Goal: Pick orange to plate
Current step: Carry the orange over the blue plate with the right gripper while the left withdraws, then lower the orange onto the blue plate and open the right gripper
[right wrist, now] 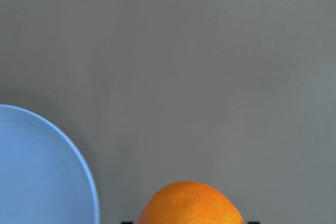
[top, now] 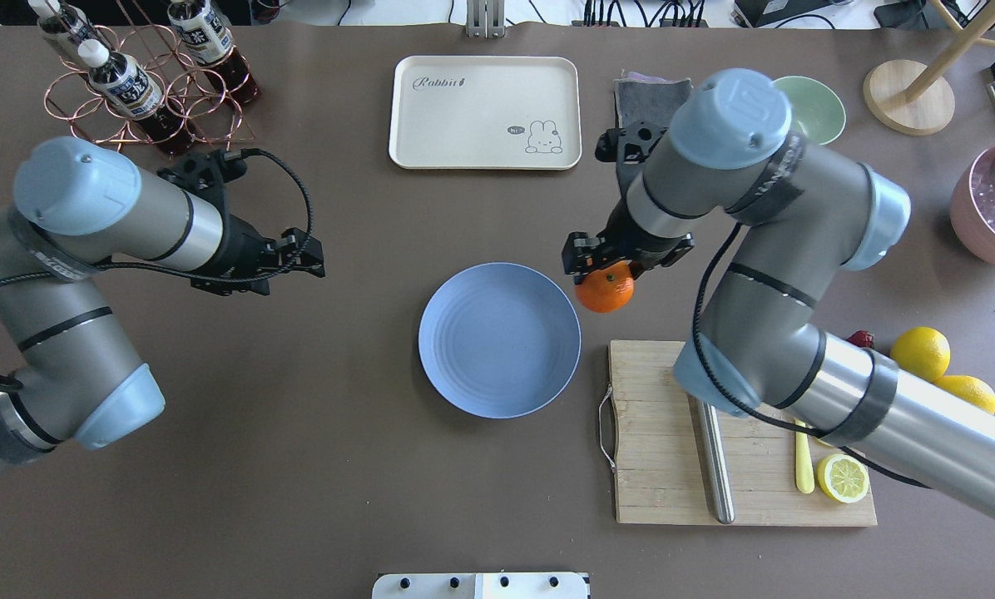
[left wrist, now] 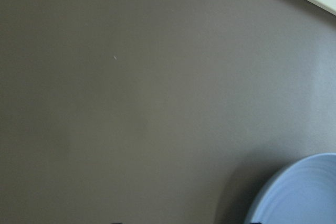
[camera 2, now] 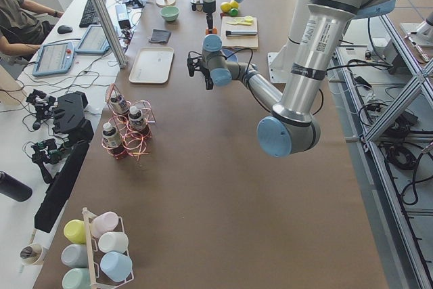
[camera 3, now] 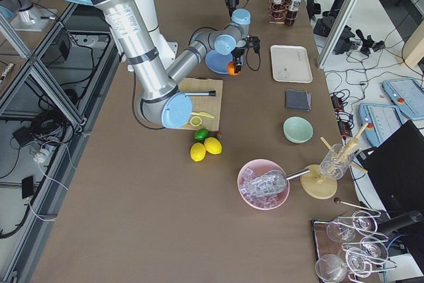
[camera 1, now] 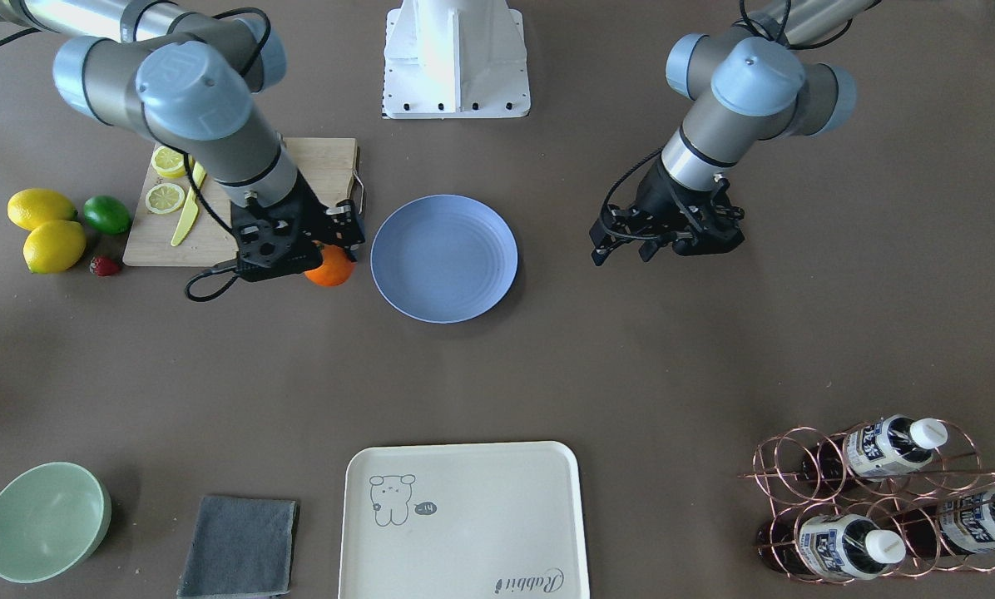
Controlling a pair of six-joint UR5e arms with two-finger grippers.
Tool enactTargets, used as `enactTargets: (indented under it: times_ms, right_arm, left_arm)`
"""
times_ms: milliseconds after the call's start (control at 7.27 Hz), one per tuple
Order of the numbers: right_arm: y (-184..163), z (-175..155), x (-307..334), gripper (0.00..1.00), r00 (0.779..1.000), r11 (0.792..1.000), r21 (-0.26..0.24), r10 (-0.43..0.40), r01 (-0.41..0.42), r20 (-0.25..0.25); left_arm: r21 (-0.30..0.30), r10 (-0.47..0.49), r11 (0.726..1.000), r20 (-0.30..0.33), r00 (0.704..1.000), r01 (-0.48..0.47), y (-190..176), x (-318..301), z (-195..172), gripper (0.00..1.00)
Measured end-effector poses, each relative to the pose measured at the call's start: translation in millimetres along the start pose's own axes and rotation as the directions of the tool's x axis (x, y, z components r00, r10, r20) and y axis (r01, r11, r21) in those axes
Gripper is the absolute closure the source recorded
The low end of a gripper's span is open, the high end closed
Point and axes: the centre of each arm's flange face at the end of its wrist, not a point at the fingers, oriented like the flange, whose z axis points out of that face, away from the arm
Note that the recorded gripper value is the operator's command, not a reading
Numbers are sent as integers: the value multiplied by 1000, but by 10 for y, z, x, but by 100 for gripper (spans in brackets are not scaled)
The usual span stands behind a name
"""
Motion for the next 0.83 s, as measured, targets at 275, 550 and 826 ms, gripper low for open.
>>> enactTargets:
  times_ms: [275,550,826]
  right_arm:
    - [245,384,-860,100,999,999,8,42,-42,-14]
    - [473,692,-1135,100,998,999,16,35,-34,-49]
    - [521,867,-1150,100,997,999,14,33,-32,-75]
  left_arm:
    - [13,40,999,41,998,-40,-334,-580,-221,14]
    - [24,42,999,53,998,-43,-430,-738,-298,13]
    - [28,41,999,53,998,-43,-446,-762,-323,12]
